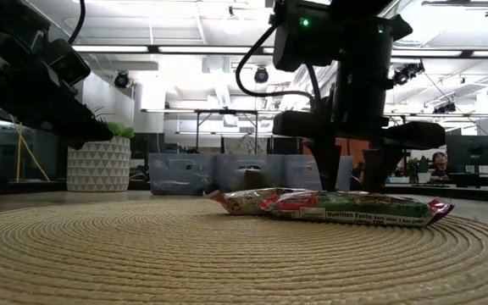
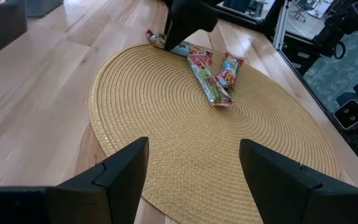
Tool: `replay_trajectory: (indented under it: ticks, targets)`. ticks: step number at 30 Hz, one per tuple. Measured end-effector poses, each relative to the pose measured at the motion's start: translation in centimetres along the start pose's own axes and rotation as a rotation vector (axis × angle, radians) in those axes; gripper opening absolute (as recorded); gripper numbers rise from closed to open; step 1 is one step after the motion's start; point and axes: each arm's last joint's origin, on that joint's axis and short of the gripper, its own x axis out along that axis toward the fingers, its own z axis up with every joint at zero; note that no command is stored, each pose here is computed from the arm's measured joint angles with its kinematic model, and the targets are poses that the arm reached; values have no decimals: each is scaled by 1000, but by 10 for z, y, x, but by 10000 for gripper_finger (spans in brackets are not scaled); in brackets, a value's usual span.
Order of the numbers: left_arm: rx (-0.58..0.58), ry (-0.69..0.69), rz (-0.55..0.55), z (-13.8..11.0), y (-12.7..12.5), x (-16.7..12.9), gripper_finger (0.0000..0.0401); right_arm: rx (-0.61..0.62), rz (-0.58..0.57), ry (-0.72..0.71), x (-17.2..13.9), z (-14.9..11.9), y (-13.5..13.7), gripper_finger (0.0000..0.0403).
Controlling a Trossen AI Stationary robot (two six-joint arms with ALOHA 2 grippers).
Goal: Pick and place Granola Bars by type
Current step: Put the red granola bar into the right black bin
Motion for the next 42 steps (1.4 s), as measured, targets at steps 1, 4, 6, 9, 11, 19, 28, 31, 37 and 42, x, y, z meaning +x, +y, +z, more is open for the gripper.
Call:
replay_trajectory:
  ticks: [1, 4, 6, 9, 11, 19, 28, 31, 37, 42]
  targets:
    - [0, -1, 1, 0, 0, 0, 248, 2, 0, 1, 0, 1, 0, 198]
    - [0, 0, 0, 0, 0, 0, 248, -3, -1, 4, 1, 3, 0, 192]
    - [0, 0, 0, 0, 0, 0, 248, -5, -3, 9, 1, 4, 0, 186]
    - [0, 0, 0, 0, 0, 0, 248, -17, 2, 14, 1, 5, 1, 175]
    - [0, 0, 0, 0, 0, 0, 248, -16, 2, 14, 1, 6, 1, 168]
    - [0, 0, 0, 0, 0, 0, 248, -26, 2, 13, 1, 6, 1, 150]
    - [0, 0, 0, 0, 0, 0, 248, -40, 3, 6, 1, 6, 1, 137]
    - [0, 0, 0, 0, 0, 0, 248, -42, 4, -2, 1, 6, 1, 131]
    - [0, 0, 1, 0, 0, 0, 248, -60, 10, -5, 1, 6, 2, 117]
    - [0, 0, 0, 0, 0, 0, 248, -69, 18, -6, 1, 6, 2, 104]
